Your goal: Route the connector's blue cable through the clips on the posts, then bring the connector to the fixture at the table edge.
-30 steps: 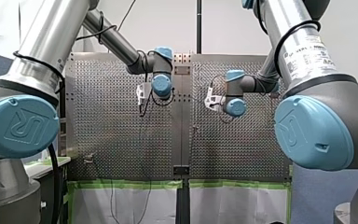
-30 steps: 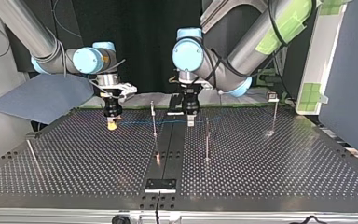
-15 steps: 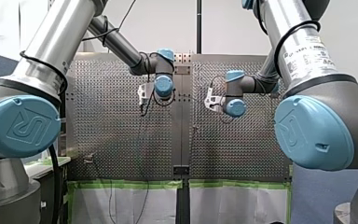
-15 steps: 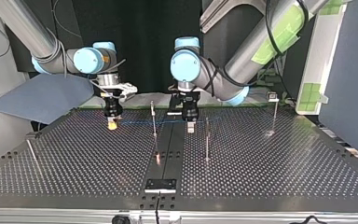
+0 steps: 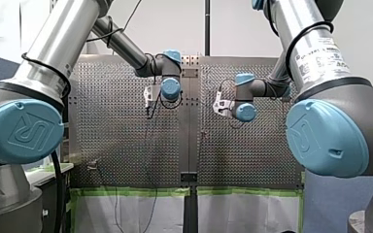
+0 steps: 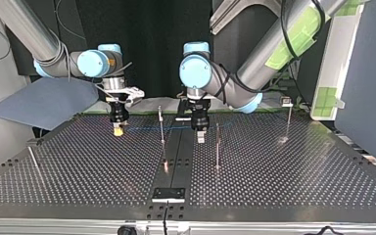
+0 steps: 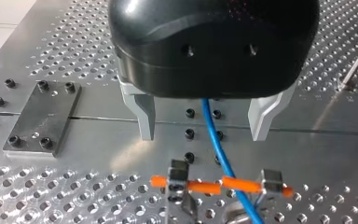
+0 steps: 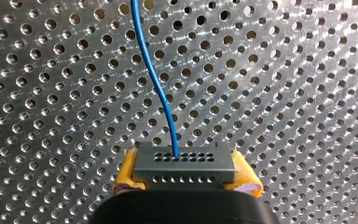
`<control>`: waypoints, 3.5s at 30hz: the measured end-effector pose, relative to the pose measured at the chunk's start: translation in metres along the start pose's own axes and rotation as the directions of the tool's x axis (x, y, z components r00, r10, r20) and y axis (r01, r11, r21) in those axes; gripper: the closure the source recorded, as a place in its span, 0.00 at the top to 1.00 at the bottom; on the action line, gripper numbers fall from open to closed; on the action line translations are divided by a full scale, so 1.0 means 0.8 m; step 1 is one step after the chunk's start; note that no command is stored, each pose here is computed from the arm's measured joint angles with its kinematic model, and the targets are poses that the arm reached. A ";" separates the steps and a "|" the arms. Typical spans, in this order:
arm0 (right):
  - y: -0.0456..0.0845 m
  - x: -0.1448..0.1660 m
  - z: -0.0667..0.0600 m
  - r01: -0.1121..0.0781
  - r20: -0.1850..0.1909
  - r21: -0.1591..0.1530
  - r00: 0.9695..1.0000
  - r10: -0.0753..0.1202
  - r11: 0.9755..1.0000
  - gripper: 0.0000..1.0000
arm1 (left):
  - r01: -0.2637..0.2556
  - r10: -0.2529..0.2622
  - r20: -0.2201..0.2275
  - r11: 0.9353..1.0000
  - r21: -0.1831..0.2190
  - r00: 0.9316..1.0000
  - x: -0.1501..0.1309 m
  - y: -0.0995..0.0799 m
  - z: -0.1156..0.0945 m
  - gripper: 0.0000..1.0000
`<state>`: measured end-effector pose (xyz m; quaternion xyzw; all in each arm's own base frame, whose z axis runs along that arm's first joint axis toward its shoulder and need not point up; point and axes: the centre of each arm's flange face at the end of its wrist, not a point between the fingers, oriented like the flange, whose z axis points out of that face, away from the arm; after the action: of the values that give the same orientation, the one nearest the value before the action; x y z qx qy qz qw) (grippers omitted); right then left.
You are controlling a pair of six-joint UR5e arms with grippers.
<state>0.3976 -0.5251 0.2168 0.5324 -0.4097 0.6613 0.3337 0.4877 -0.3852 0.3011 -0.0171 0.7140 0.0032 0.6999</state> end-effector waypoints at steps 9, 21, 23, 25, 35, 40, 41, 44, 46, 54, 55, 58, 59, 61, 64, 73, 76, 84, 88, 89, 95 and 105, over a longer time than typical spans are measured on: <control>0.000 -0.001 0.000 0.000 0.004 -0.001 1.000 0.000 1.000 0.00 | -0.034 0.034 0.002 0.999 -0.041 0.999 0.000 0.005 0.000 1.00; 0.000 -0.002 0.000 0.000 0.005 0.000 1.000 0.000 1.000 0.00 | -0.030 0.030 0.025 1.000 0.002 0.999 -0.002 -0.008 -0.003 0.00; 0.000 -0.002 0.000 0.000 0.005 -0.001 1.000 0.000 1.000 0.00 | -0.031 0.030 0.026 1.000 0.007 0.999 -0.002 -0.008 -0.002 0.00; 0.000 -0.002 -0.001 0.000 0.006 -0.001 1.000 0.000 1.000 0.00 | -0.031 0.030 0.026 0.999 0.008 0.999 -0.002 -0.008 -0.002 0.00; 0.001 -0.004 -0.002 0.000 0.013 -0.002 1.000 0.000 1.000 0.00 | -0.033 0.033 0.023 0.999 -0.006 0.999 0.000 -0.005 -0.002 0.00; 0.001 -0.005 -0.003 0.000 0.027 -0.004 1.000 0.000 1.000 0.00 | -0.037 0.037 0.018 0.999 -0.003 0.999 0.011 -0.004 -0.008 0.00; 0.001 -0.006 -0.004 0.000 0.034 -0.006 0.999 0.000 1.000 0.00 | -0.037 0.037 0.018 0.999 -0.002 0.999 0.014 -0.004 -0.010 0.00; 0.001 -0.009 -0.008 0.004 0.055 -0.011 0.998 -0.003 1.000 0.00 | -0.039 0.039 0.017 0.999 0.005 0.999 0.023 -0.004 -0.015 0.00; 0.002 -0.012 -0.011 0.008 0.070 -0.018 0.998 -0.006 1.000 0.00 | -0.040 0.040 0.016 0.999 0.011 0.999 0.029 -0.005 -0.019 0.00; 0.008 -0.030 -0.030 0.032 0.114 -0.052 0.993 -0.026 0.998 0.00 | -0.056 0.057 -0.007 0.998 0.029 0.998 0.057 -0.011 -0.026 0.00; 0.008 -0.031 -0.031 0.035 0.117 -0.055 0.993 -0.028 0.998 0.00 | -0.061 0.061 -0.014 0.998 0.031 0.998 0.064 -0.013 -0.027 0.00; 0.010 -0.035 -0.036 0.047 0.125 -0.068 0.991 -0.038 0.997 0.00 | -0.070 0.072 -0.032 0.997 0.038 0.997 0.083 -0.018 -0.029 0.00; 0.010 -0.036 -0.037 0.052 0.129 -0.073 0.991 -0.043 0.996 0.00 | -0.072 0.074 -0.036 0.997 0.040 0.997 0.088 -0.020 -0.030 0.00; 0.010 -0.038 -0.040 0.060 0.136 -0.077 0.989 -0.049 0.995 0.00 | -0.074 0.075 -0.040 0.996 0.045 0.996 0.096 -0.023 -0.033 0.00; 0.009 -0.042 -0.045 0.074 0.147 -0.080 0.987 -0.061 0.994 0.00 | -0.075 0.078 -0.045 0.996 0.051 0.996 0.105 -0.024 -0.039 0.00; 0.007 -0.061 -0.066 0.088 0.167 -0.082 0.983 -0.073 0.993 0.00 | -0.079 0.083 -0.058 0.995 0.061 0.995 0.133 -0.022 -0.065 0.00; 0.007 -0.069 -0.076 0.088 0.173 -0.079 0.982 -0.073 0.993 0.00 | -0.078 0.082 -0.058 0.995 0.063 0.995 0.139 -0.021 -0.070 0.00; 0.009 -0.086 -0.096 0.089 0.187 -0.078 0.980 -0.074 0.993 0.00 | -0.073 0.078 -0.061 0.995 0.074 0.995 0.144 -0.023 -0.077 0.00; 0.011 -0.089 -0.100 0.089 0.181 -0.078 0.981 -0.074 0.993 0.00 | -0.065 0.071 -0.061 0.994 0.083 0.996 0.147 -0.025 -0.082 0.00; 0.012 -0.090 -0.100 0.089 0.178 -0.077 0.981 -0.074 0.993 0.00 | -0.063 0.068 -0.060 0.994 0.085 0.996 0.147 -0.026 -0.082 0.00; 0.016 -0.089 -0.098 0.090 0.162 -0.077 0.984 -0.077 0.993 0.00 | -0.055 0.061 -0.068 0.993 0.100 0.996 0.162 -0.030 -0.083 0.00; 0.032 -0.111 -0.093 0.096 0.158 -0.088 0.984 -0.081 0.992 0.00 | -0.039 0.050 -0.089 0.992 0.117 0.995 0.211 -0.041 -0.084 0.00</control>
<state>0.3615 -0.4698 0.1180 0.5830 -0.4413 0.5825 0.3550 0.4184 -0.4231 0.1342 0.0391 0.7446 -0.0232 0.6660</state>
